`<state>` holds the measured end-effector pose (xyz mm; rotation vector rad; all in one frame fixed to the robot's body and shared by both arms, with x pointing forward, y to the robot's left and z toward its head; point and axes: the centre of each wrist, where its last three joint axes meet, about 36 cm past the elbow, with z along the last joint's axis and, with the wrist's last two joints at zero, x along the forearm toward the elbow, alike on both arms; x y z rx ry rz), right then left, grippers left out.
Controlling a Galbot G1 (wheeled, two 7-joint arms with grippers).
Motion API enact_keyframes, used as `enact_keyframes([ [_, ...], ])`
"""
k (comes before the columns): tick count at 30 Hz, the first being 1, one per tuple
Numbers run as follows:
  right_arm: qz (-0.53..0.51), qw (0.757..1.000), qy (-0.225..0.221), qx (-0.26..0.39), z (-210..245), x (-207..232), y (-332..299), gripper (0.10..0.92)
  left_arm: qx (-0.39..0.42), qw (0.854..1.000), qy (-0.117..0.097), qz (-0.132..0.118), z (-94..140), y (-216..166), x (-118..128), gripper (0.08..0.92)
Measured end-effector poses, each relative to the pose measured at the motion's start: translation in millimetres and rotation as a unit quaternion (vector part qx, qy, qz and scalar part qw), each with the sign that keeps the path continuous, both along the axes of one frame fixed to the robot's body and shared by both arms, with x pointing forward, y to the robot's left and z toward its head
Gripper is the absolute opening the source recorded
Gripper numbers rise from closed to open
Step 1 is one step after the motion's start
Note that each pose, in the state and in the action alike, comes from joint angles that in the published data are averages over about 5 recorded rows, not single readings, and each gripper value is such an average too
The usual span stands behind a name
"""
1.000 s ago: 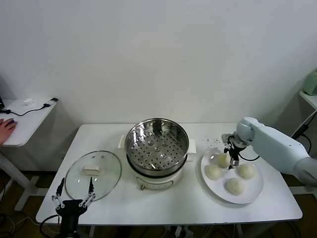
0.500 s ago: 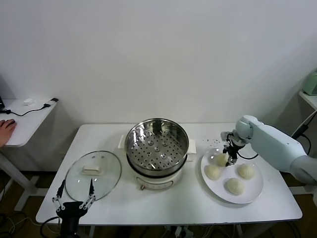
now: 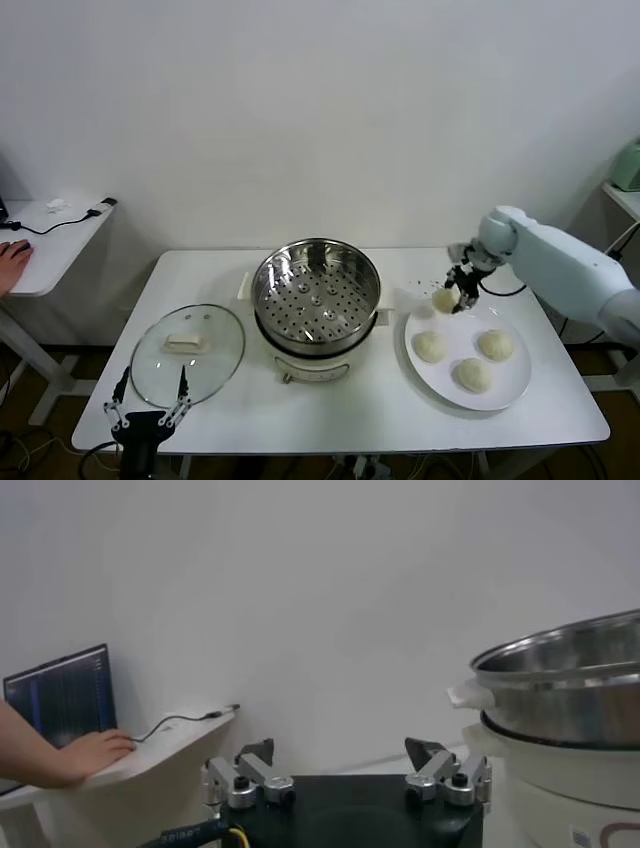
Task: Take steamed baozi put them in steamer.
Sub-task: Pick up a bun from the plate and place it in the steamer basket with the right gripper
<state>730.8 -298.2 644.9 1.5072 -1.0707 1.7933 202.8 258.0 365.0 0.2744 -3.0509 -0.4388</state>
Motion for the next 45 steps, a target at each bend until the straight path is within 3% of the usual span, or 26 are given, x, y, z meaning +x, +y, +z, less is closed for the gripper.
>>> enact_keyframes([
  [7,0.191,0.978,-0.053,-0.059,70,-5,84,0.607,0.004,1.0,0.004,-0.006,-1,-3,-1,0.823],
  [15,0.362,0.923,-0.088,-0.102,88,-18,194,0.602,0.011,1.0,0.007,-0.008,-2,-2,0,0.823],
  [27,0.479,0.864,-0.072,-0.136,24,-22,284,0.602,0.01,1.0,0.009,-0.006,1,-2,1,0.823],
  [45,0.502,0.851,-0.036,-0.152,-58,-21,312,0.602,-0.004,1.0,0.015,0.002,9,-3,1,0.823],
])
